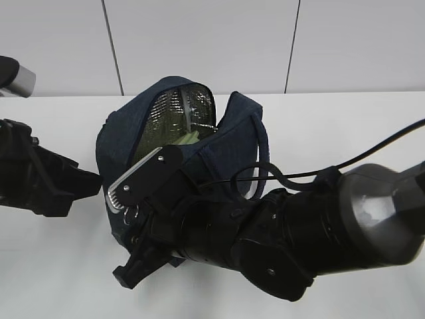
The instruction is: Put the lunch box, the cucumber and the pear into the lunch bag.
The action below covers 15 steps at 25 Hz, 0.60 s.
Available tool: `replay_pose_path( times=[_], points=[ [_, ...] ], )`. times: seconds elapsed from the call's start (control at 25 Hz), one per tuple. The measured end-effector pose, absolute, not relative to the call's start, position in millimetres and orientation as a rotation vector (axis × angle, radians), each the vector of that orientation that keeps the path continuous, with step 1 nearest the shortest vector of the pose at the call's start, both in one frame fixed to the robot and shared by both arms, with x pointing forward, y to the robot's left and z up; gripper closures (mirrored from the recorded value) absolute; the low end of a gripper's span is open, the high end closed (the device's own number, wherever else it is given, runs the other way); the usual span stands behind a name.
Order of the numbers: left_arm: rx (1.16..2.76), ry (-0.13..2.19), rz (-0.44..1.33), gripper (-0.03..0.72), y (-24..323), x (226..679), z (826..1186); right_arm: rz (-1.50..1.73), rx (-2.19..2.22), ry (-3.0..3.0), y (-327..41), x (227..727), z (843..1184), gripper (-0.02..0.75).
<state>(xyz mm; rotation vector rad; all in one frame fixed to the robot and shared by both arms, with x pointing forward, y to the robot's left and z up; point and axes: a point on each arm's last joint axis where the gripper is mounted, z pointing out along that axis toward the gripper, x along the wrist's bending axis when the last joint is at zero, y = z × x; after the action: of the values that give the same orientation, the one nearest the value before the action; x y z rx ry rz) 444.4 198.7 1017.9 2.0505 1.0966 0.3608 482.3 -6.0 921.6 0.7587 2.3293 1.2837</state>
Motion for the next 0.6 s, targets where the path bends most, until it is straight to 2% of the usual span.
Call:
replay_pose_path(
  times=[0.6],
  points=[
    [2.046, 1.100, 0.357, 0.359, 198.5, 444.4, 1018.0, 1.310, 0.794, 2.339, -0.1, 485.3, 923.7, 0.314]
  ],
)
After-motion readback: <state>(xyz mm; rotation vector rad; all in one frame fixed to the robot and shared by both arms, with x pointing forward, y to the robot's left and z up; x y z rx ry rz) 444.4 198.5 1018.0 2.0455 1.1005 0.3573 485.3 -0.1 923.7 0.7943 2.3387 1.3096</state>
